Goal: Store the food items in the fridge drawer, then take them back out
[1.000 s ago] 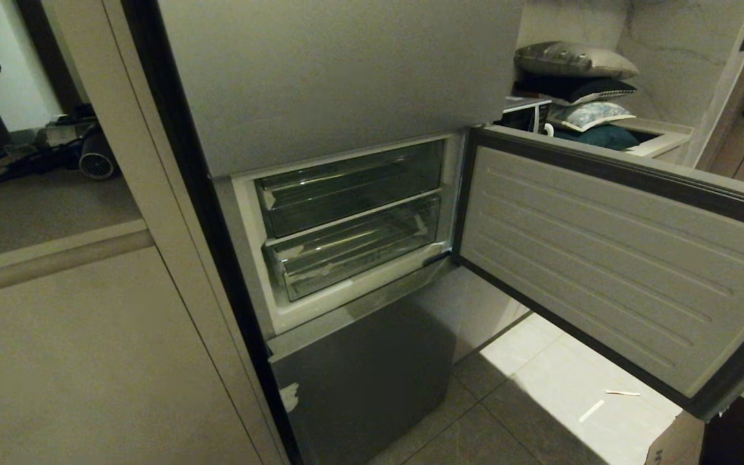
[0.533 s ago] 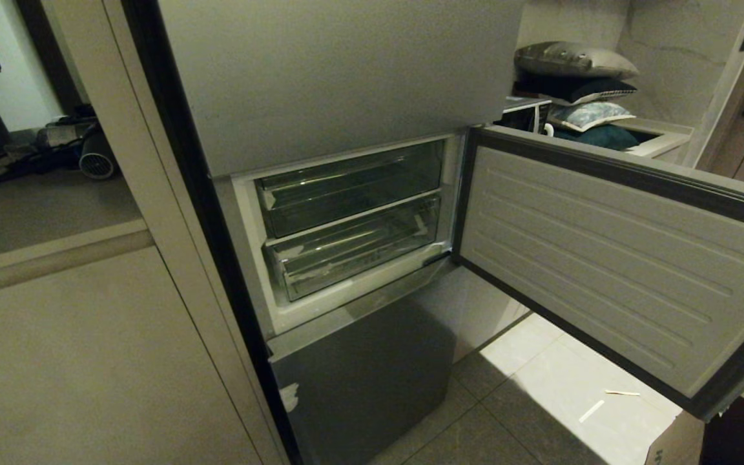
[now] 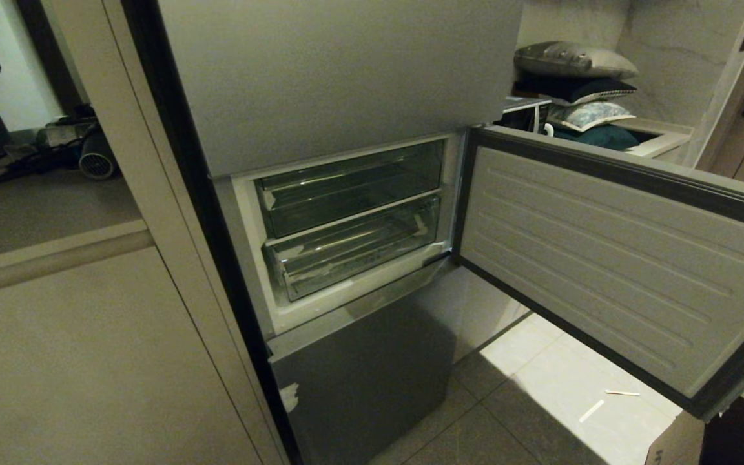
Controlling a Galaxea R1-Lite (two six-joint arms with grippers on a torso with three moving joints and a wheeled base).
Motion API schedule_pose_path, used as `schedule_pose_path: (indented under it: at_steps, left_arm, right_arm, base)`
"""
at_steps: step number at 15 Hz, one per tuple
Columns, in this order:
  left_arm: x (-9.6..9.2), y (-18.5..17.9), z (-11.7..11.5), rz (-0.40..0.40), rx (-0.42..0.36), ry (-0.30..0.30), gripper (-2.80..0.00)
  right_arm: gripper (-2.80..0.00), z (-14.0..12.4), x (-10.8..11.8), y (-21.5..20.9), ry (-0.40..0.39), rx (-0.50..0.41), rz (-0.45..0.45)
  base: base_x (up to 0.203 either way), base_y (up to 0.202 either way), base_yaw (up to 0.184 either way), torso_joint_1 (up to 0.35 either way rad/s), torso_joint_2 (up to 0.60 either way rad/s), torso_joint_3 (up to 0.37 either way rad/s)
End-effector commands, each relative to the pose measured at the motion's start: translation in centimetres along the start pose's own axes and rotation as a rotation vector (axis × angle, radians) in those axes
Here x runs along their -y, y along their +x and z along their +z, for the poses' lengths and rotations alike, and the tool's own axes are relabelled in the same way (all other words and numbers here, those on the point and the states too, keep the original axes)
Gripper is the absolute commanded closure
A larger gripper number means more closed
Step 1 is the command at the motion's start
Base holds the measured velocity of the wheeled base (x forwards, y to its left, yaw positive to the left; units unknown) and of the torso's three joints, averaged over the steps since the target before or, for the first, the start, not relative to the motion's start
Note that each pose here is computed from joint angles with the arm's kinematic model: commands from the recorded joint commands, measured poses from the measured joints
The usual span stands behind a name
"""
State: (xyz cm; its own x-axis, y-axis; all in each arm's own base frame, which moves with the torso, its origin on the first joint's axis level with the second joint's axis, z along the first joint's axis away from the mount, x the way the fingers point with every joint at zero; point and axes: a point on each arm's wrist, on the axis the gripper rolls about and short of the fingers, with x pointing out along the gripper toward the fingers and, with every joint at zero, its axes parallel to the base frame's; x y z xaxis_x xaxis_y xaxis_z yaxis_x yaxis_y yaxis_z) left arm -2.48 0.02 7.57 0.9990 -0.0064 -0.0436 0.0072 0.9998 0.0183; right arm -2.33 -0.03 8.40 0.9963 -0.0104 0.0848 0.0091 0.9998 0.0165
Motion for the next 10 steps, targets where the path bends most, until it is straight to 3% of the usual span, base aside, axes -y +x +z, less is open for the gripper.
schedule_pose_path:
  at_steps: [1,7,10]
  left_arm:
    - [0.00,0.00,0.06,0.000,0.005,-0.002,0.00]
    - [0.00,0.01,0.06,0.000,0.004,-0.005,0.00]
    - [0.00,0.03,0.02,0.000,0.002,-0.006,0.00]
  right_arm:
    - [0.00,-0.86,0.01,0.17,-0.001,-0.030,-0.001]
    - [0.00,-0.86,0.01,0.17,-0.001,-0.030,-0.001]
    - [0.00,-0.86,0.01,0.17,0.001,-0.030,0.000]
  base:
    - [0.000,0.000,0.000,0.000,0.00,0.000]
    - [0.000,0.000,0.000,0.000,0.00,0.000]
    - [-0.002,-0.002,0.133,0.000,0.00,-0.001]
